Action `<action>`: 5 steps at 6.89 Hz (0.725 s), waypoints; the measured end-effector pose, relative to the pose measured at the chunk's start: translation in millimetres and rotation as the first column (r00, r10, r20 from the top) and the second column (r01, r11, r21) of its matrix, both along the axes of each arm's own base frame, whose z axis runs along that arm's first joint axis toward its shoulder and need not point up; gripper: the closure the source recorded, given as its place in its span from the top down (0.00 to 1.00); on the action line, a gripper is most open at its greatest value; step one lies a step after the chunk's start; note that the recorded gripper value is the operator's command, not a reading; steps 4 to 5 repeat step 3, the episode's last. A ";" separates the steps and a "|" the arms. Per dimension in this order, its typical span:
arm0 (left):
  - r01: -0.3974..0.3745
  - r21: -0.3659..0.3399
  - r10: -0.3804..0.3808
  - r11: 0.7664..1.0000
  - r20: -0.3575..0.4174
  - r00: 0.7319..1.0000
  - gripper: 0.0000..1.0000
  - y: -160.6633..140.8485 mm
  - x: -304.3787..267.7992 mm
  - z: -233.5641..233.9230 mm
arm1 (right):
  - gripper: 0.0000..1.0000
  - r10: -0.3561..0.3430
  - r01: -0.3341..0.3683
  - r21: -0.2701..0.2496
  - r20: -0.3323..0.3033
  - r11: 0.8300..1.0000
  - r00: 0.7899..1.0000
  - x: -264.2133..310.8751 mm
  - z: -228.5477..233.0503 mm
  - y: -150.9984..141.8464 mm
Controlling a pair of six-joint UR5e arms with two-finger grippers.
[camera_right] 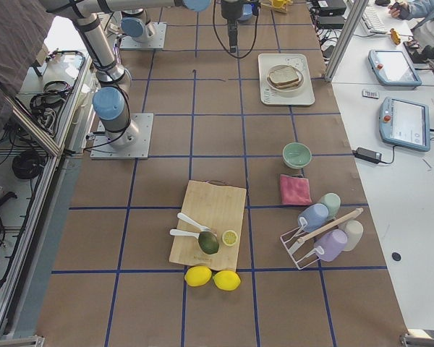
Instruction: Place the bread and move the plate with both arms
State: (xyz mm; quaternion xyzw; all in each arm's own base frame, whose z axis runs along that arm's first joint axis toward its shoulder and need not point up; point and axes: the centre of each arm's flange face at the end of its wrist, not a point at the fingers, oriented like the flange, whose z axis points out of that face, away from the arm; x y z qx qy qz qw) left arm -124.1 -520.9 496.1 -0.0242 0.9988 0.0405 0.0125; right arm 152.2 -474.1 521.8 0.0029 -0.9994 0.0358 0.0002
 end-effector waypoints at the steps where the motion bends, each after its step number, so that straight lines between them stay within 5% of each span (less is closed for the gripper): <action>1: 0.000 0.000 0.000 1.000 0.002 1.000 1.00 10.0 0.9 0.6 | 1.00 0.000 0.000 0.003 0.000 1.000 1.000 0.0 -0.3 0.2; 5: -0.004 0.002 0.004 1.000 0.001 1.000 1.00 21.3 2.5 -1.5 | 1.00 0.000 0.000 0.007 0.001 1.000 1.000 0.1 -0.8 0.7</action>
